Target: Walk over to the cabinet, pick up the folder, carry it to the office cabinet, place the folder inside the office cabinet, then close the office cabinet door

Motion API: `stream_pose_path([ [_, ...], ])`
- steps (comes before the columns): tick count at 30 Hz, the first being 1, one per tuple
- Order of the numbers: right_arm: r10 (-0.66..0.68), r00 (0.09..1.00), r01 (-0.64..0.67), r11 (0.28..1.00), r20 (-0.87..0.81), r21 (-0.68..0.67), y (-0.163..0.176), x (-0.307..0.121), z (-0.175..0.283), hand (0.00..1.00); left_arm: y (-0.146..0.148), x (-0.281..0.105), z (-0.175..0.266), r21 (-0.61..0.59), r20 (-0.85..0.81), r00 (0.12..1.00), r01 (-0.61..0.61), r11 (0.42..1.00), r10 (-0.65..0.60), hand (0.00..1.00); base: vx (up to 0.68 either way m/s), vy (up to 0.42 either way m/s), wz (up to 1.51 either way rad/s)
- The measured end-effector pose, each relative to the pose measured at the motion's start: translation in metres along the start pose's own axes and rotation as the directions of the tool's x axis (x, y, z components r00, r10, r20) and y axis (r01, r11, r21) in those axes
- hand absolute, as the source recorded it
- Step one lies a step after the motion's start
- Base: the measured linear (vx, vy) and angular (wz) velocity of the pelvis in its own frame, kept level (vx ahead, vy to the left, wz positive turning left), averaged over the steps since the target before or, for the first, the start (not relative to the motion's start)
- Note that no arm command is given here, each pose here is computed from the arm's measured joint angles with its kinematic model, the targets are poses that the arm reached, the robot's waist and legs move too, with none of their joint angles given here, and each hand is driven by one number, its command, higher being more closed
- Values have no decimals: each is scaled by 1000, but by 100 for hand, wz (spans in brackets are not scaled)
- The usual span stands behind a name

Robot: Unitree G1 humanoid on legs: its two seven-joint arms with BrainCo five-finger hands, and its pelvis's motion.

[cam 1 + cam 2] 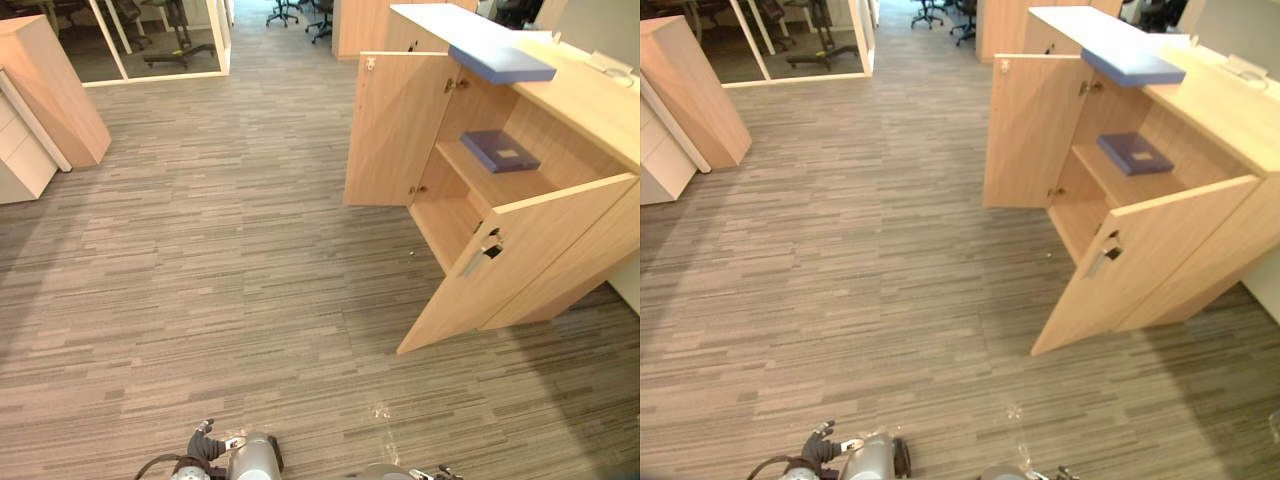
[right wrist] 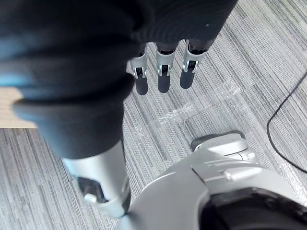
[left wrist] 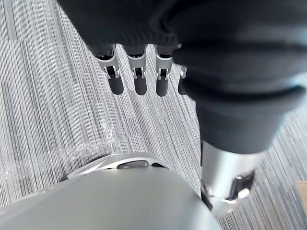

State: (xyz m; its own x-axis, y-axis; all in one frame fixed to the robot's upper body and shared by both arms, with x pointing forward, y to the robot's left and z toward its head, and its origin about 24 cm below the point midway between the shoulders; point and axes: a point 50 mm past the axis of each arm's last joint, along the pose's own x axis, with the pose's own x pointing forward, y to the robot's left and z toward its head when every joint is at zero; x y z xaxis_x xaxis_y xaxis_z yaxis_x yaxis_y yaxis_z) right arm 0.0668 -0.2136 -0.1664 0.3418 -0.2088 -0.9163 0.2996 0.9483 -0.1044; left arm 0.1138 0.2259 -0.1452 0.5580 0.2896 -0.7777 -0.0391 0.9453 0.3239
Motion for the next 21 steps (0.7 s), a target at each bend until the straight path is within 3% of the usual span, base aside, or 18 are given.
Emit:
stream_pose_path([
  [11, 1, 999, 2, 996, -32, 88, 0, 0, -6, 0, -4, -3, -13, 44, -42, 999, 31, 999, -29, 0, 438, 427, -27],
  [17, 24, 998, -28, 997, 55, 74, 8, 2, 15, 0, -44, -3, 8, 88, 19, 986, 165, 982, -168, 0, 376, 124, 11],
  [21, 29, 997, -36, 993, 66, 113, 13, 1, 15, 0, -52, -3, 14, 22, 32, 985, 168, 986, -169, 0, 225, -105, 1],
])
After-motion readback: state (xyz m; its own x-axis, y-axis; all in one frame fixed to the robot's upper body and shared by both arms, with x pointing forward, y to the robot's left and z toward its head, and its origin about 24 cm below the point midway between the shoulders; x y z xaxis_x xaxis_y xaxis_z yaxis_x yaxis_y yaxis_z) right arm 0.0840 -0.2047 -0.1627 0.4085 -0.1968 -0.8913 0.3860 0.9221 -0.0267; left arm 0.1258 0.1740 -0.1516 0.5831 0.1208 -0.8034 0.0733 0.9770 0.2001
